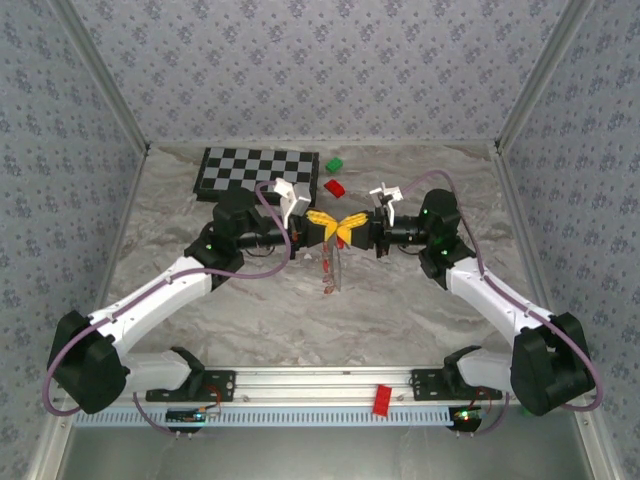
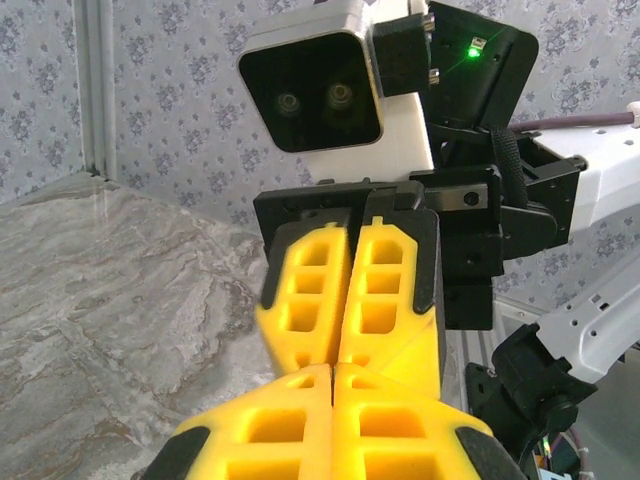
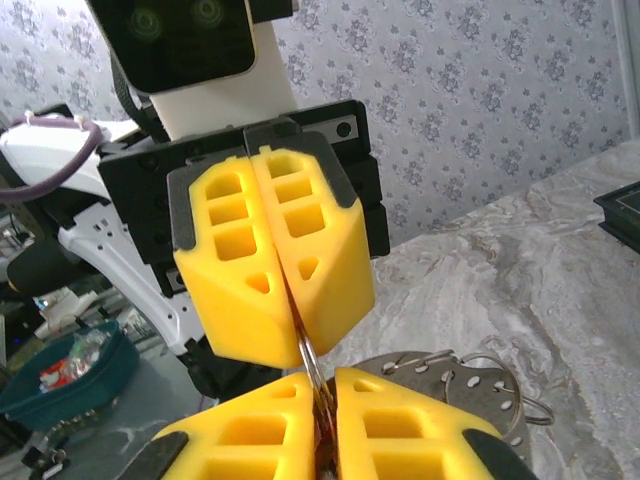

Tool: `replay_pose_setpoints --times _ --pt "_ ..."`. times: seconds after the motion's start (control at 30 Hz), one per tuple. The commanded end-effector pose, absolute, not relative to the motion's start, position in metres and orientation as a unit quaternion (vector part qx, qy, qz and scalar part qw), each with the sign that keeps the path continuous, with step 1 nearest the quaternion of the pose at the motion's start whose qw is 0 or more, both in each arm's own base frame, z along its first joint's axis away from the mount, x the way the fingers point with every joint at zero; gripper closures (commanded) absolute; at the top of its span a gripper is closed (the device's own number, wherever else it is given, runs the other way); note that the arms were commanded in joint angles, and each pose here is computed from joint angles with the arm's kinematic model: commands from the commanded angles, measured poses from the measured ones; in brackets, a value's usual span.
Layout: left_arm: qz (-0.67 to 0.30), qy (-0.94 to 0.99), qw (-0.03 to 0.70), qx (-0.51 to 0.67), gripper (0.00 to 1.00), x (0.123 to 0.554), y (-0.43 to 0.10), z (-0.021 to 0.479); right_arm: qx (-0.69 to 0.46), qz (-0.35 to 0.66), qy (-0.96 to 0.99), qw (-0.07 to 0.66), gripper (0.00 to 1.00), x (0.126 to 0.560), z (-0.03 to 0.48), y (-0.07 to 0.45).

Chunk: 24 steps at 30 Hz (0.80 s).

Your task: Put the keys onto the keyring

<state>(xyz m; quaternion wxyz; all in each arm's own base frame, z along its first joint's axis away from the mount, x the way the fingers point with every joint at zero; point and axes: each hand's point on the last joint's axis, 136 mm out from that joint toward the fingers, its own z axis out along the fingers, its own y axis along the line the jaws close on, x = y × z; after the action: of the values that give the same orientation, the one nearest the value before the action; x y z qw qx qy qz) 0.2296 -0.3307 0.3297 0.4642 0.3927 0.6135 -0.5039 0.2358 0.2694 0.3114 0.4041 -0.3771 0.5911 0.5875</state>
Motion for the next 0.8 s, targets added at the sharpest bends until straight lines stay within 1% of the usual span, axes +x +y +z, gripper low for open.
replay_pose_setpoints --times 0.0,0.03,0.07,0.27,0.4,0.47,0.53,0.63,0.67,0.7,0.73,0.77 --pt "-0.510 0.577 0.488 0.411 1.00 0.218 -0.328 0.357 -0.394 0.586 0.578 0.409 0.95 0.233 0.321 0.272" --pt "-0.510 0.576 0.488 0.412 1.00 0.217 -0.329 0.357 -0.395 0.586 0.577 0.410 0.99 0.233 0.322 0.271" --pt "-0.509 0.579 0.487 0.411 1.00 0.218 -0.329 0.355 -0.395 0.586 0.577 0.409 1.00 0.232 0.322 0.272" --pt "-0.498 0.597 0.482 0.404 0.99 0.221 -0.327 0.350 -0.400 0.581 0.576 0.414 1.00 0.229 0.324 0.269" --pt "-0.489 0.612 0.475 0.401 0.91 0.224 -0.325 0.343 -0.405 0.574 0.578 0.414 1.00 0.227 0.324 0.267" --pt "-0.488 0.614 0.473 0.402 0.90 0.223 -0.326 0.342 -0.408 0.572 0.578 0.415 1.00 0.226 0.325 0.266" --pt "-0.485 0.618 0.470 0.402 0.86 0.225 -0.326 0.341 -0.411 0.571 0.579 0.413 1.00 0.225 0.325 0.266" --pt "-0.486 0.620 0.465 0.404 0.85 0.225 -0.327 0.340 -0.415 0.568 0.581 0.409 1.00 0.222 0.323 0.266" --pt "-0.485 0.621 0.464 0.404 0.84 0.225 -0.327 0.340 -0.416 0.567 0.583 0.408 1.00 0.222 0.322 0.266" --pt "-0.485 0.622 0.463 0.405 0.78 0.225 -0.327 0.340 -0.417 0.564 0.584 0.409 1.00 0.222 0.321 0.266" --pt "-0.485 0.622 0.461 0.407 0.76 0.225 -0.327 0.339 -0.418 0.561 0.585 0.410 1.00 0.222 0.321 0.266" --pt "-0.485 0.622 0.461 0.407 0.76 0.225 -0.327 0.339 -0.419 0.559 0.586 0.410 1.00 0.221 0.320 0.266"
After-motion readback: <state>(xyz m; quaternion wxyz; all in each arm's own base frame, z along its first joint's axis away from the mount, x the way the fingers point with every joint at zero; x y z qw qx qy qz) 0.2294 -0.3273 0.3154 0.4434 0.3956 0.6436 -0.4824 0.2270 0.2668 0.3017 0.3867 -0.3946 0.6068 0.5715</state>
